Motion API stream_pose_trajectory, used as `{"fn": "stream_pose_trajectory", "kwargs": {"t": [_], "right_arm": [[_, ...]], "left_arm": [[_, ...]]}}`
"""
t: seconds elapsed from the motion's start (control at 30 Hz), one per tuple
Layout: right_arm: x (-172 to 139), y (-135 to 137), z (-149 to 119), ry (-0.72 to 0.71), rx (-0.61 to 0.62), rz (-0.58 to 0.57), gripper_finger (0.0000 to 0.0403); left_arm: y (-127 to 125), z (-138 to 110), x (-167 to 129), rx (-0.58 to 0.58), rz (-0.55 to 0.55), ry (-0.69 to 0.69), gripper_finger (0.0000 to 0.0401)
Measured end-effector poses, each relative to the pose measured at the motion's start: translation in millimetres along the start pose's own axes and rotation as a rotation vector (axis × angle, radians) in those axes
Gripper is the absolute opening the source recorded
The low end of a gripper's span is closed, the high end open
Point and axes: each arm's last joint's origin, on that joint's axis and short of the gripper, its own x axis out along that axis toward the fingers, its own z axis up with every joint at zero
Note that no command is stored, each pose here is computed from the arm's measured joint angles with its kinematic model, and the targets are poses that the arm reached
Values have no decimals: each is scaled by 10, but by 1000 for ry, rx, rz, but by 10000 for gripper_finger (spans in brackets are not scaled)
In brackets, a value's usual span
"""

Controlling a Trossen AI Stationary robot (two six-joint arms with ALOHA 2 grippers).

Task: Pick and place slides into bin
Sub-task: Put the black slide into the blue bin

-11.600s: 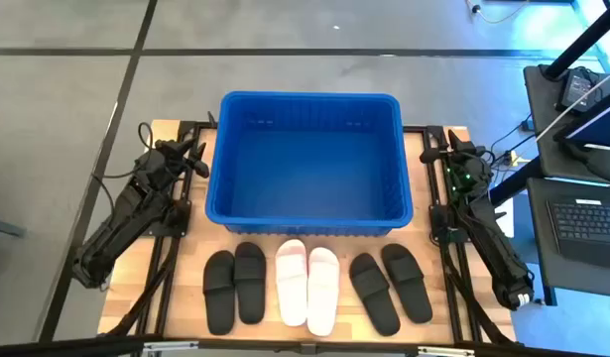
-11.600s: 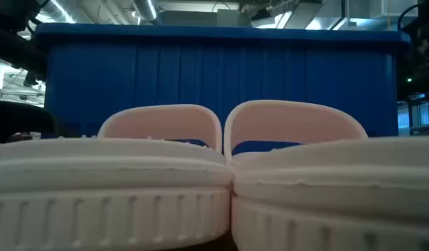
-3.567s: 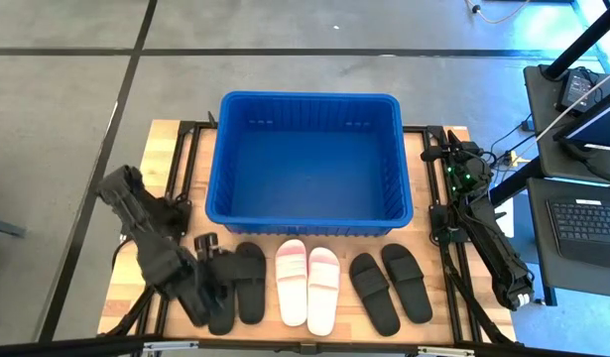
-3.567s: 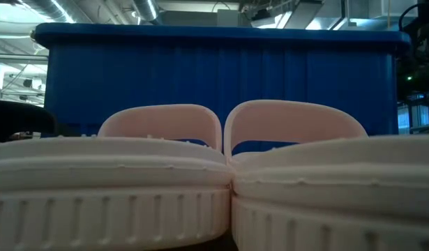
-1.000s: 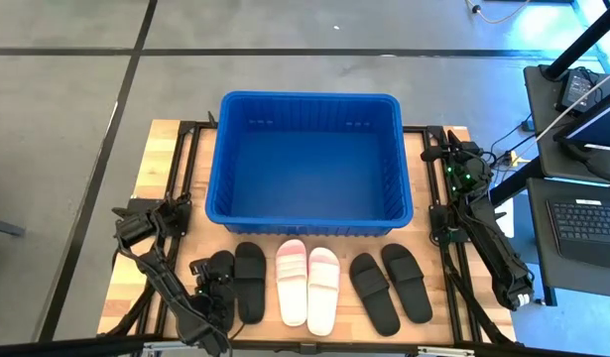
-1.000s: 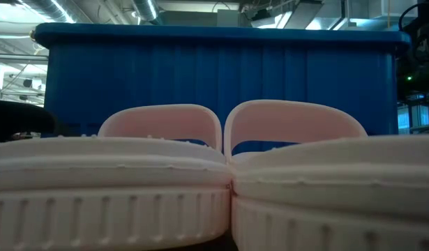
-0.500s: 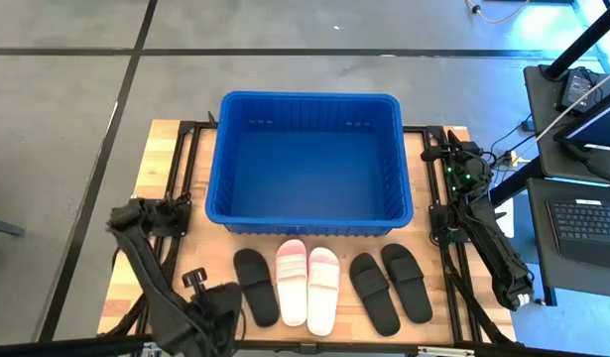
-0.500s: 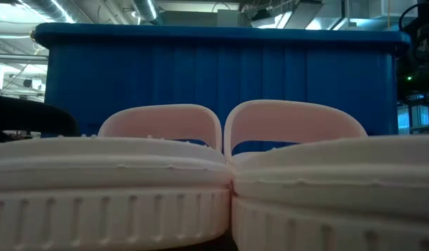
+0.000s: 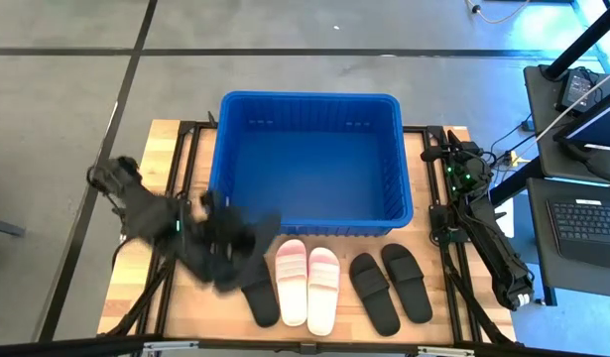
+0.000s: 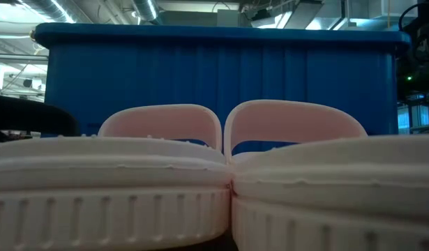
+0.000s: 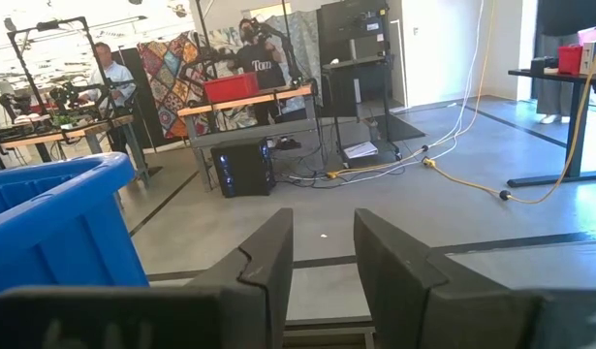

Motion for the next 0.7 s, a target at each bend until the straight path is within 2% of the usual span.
{"fn": "stream_pose_trajectory", "kwargs": {"t": [0.07, 0.17, 0.23, 0.37, 0.53, 0.7], "right_arm": [[0, 0, 0, 0, 0, 0, 113], [0, 0, 0, 0, 0, 0, 113], [0, 0, 0, 0, 0, 0, 113], [0, 0, 0, 0, 0, 0, 113], [0, 0, 0, 0, -1, 0, 113], [0, 0, 0, 0, -2, 0, 113]], "left_arm": [[270, 159, 70, 22, 99, -49, 3], [598, 354, 258, 123, 277, -51, 3], [787, 450, 400, 162, 377, -17, 3], [1113, 556, 822, 163, 545, 109, 3], [1326, 515, 1352, 233, 610, 205, 2], [1526, 404, 1793, 302, 576, 276, 2]]}}
